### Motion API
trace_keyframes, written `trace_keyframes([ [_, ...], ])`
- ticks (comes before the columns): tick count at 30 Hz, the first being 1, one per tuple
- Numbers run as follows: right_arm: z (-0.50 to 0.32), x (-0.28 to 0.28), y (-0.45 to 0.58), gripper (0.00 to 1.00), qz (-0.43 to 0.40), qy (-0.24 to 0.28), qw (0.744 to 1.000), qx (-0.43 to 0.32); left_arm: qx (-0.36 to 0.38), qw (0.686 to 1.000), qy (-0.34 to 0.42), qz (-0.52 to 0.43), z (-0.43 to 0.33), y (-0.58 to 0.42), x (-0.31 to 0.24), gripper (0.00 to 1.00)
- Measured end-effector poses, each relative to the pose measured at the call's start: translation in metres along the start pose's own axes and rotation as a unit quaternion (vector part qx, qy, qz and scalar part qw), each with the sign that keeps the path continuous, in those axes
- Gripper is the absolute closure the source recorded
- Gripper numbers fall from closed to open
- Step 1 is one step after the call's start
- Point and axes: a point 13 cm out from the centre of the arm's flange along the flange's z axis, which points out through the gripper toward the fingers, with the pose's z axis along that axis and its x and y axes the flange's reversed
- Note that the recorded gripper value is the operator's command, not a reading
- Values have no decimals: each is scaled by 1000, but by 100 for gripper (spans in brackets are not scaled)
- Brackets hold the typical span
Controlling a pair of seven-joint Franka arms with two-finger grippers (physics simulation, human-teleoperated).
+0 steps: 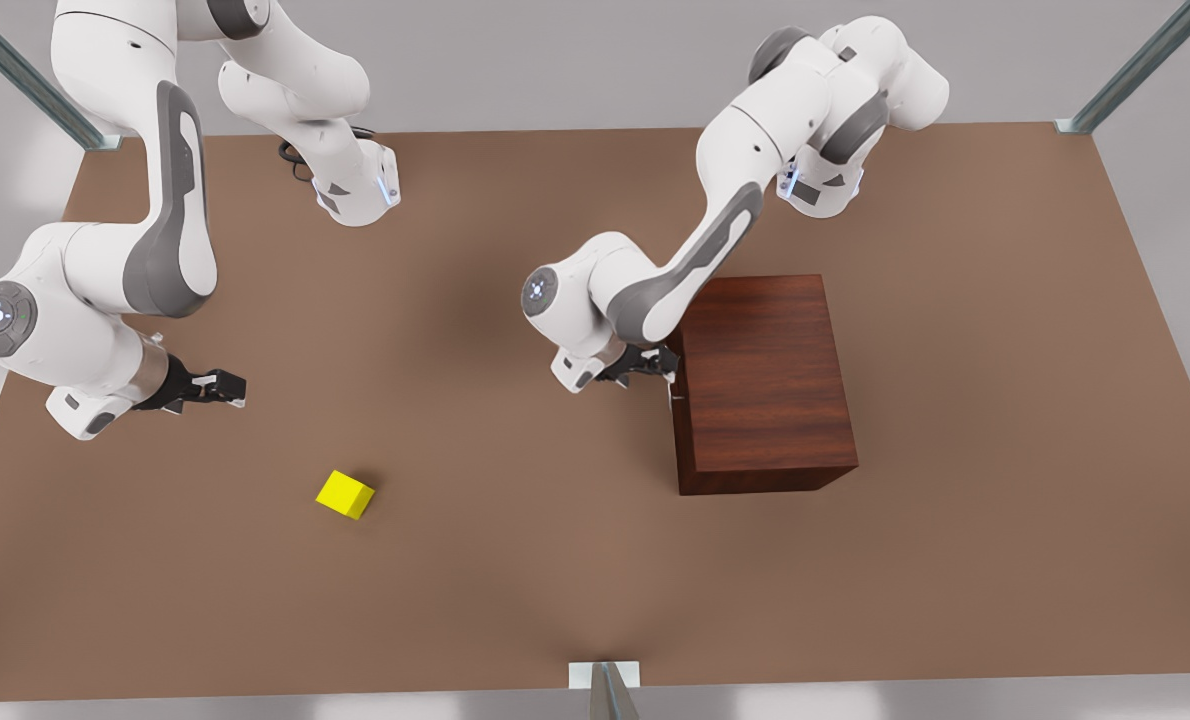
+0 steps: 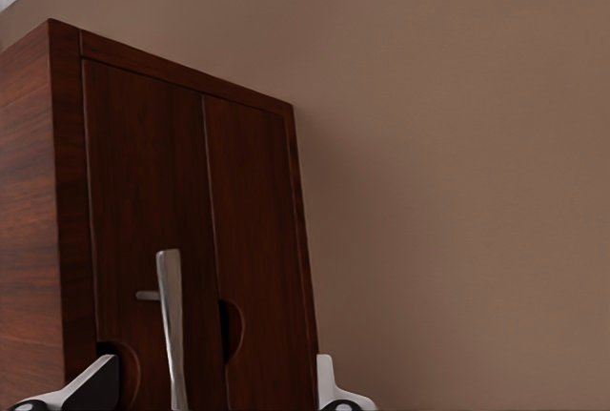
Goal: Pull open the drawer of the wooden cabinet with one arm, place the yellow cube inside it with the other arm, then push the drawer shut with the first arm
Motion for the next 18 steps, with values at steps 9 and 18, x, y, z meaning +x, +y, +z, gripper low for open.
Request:
trace_keyframes([
  [9,3,-1,0,0,-1,2,1000,0,-15,1000,7,-15,28,-11,2,0],
  [18,3,-1,0,0,-2,3,1000,1,20,999,1,-43,22,-23,-8,0],
])
